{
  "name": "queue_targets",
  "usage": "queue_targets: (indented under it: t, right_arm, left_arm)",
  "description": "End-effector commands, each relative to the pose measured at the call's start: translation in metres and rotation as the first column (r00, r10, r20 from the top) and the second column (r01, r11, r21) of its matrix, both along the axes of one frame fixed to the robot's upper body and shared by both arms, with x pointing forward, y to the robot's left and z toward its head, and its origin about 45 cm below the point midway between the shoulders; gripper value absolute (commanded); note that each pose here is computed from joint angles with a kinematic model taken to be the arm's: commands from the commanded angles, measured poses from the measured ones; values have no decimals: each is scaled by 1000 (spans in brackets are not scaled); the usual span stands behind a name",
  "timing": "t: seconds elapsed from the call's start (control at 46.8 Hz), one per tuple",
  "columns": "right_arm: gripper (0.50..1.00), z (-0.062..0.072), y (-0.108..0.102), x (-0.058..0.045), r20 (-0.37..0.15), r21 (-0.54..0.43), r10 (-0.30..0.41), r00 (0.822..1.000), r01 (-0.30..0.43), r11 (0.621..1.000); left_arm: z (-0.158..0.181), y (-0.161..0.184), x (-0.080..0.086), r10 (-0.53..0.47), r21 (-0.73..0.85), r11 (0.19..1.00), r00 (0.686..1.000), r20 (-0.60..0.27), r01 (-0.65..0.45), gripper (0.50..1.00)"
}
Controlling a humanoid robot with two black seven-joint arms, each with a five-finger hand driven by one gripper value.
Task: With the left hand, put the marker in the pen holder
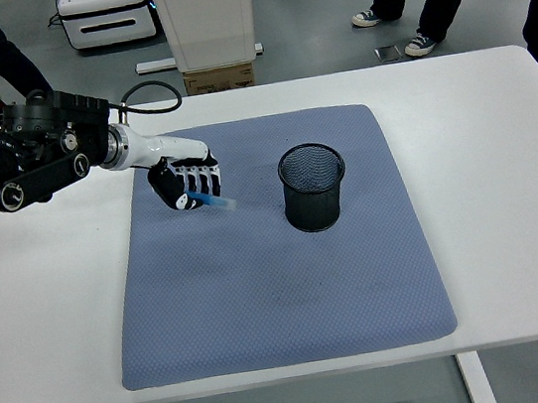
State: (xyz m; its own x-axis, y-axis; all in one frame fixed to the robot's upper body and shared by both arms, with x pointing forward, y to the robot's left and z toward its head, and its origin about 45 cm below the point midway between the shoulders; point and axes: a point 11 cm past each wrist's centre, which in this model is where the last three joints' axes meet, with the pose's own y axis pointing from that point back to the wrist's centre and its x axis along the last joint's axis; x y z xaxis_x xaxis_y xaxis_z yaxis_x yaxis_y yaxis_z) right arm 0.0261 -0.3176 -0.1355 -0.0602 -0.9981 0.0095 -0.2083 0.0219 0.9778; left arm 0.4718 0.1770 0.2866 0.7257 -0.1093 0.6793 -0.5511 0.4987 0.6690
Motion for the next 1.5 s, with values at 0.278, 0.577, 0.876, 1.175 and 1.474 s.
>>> queue_targets:
  t: [0.278,0.577,0.876,1.175,1.474]
  right_arm:
    - [1000,0,0,0,0,0,-1,1000,1,1000]
    - [1000,0,0,0,0,0,0,1000,0,1000]
    - [1000,0,0,0,0,0,0,1000,0,1000]
    - [1000,0,0,0,0,0,0,1000,0,1000]
    - [1000,0,0,0,0,0,0,1000,0,1000]
  left_arm:
    - [29,-26,6,19,-144,989,1000,11,-17,500]
    - [37,-57,2,11,-251,968,1000,-21,-16,500]
    - [47,-89,-3,-17,-354,935,999,-45,0,500]
    - [52,-114,-9,-24,-459,888,996,-89,-19,500]
    - [46,-116,-9,30,-603,787,984,-174,-131,500]
